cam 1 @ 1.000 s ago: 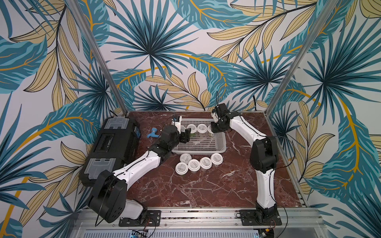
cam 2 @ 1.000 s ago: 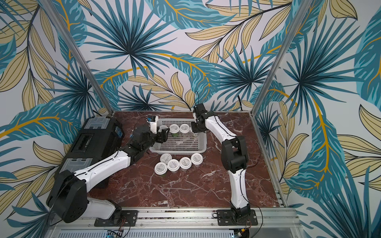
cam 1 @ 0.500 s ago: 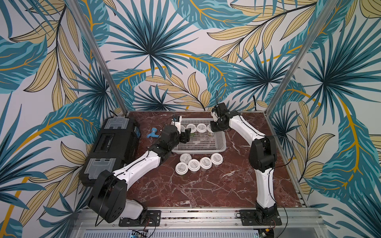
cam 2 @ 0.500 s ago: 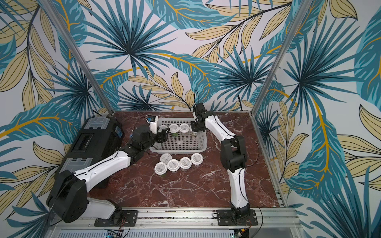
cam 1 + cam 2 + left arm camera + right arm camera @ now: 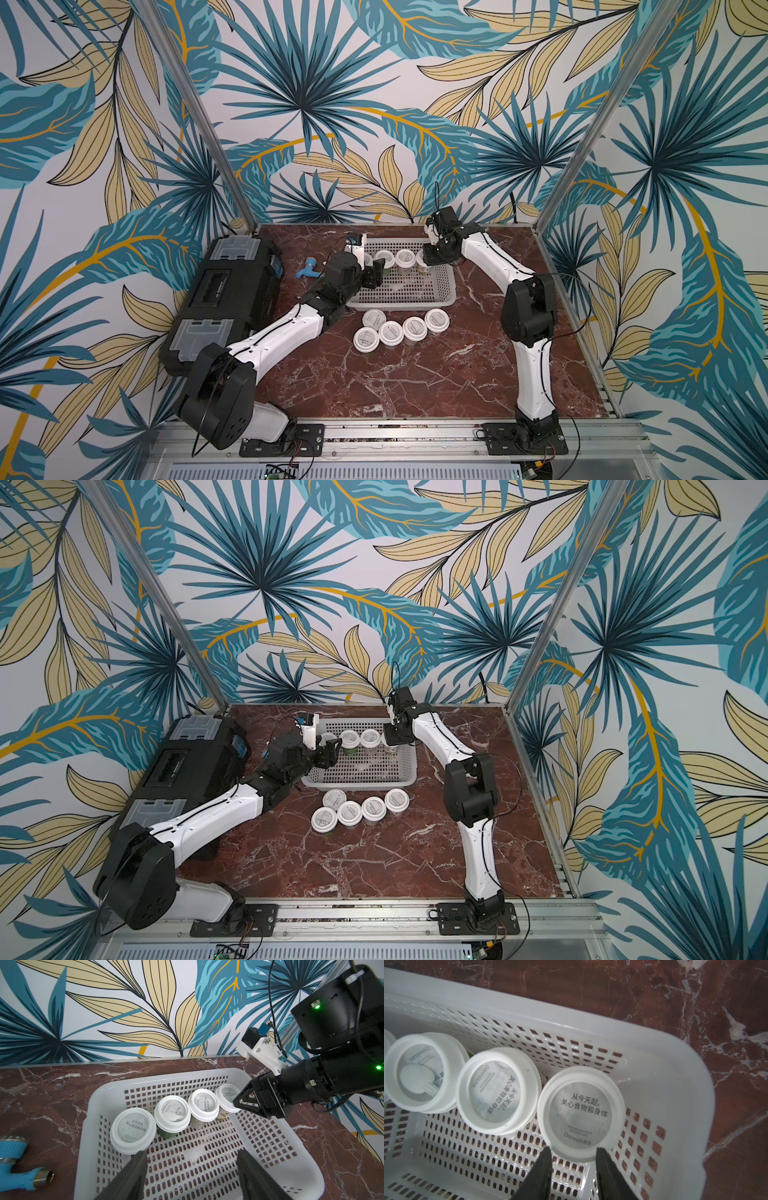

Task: Put the yogurt in the basket
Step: Place the yogurt in the basket, then pick up the yogurt from the center of the board.

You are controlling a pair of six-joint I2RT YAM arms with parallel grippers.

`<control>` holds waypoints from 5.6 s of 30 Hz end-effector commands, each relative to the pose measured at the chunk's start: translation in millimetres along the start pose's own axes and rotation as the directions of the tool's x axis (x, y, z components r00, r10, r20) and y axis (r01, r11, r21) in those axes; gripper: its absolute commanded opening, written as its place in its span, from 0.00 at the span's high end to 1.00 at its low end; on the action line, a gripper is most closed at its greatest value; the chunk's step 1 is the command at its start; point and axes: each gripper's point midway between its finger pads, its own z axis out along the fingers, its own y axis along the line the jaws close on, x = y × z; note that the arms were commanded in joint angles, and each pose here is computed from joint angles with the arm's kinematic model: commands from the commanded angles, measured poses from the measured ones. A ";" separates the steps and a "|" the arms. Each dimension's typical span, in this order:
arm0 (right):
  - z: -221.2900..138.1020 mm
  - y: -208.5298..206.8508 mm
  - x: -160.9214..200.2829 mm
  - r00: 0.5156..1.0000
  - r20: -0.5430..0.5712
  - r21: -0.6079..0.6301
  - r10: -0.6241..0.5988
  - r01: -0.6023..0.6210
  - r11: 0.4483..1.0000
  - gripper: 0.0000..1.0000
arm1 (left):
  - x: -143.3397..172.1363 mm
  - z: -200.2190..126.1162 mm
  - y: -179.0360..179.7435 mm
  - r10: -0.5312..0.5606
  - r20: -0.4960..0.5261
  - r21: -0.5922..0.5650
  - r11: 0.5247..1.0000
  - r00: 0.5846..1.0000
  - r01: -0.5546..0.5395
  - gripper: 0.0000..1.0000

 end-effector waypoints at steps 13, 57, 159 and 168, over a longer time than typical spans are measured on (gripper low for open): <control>-12.9 16.9 15.8 1.000 0.019 -0.028 -0.009 0.010 1.000 0.59 | -3.0 0.3 0.9 0.000 0.016 0.003 1.000 1.000 0.000 0.28; -6.6 5.4 20.2 1.000 0.018 0.018 -0.011 0.010 1.000 0.55 | -3.1 0.6 0.4 0.002 0.013 0.004 1.000 1.000 -0.002 0.28; -122.8 7.4 1.3 0.917 0.399 -0.097 0.031 0.008 0.995 0.02 | 138.2 -133.7 -20.6 0.066 -0.694 -0.098 0.978 0.717 -0.185 0.11; -123.2 8.1 1.4 0.916 0.398 -0.110 0.038 0.007 0.994 0.04 | 157.3 -125.8 -21.1 0.066 -0.742 -0.089 0.977 0.668 -0.195 0.09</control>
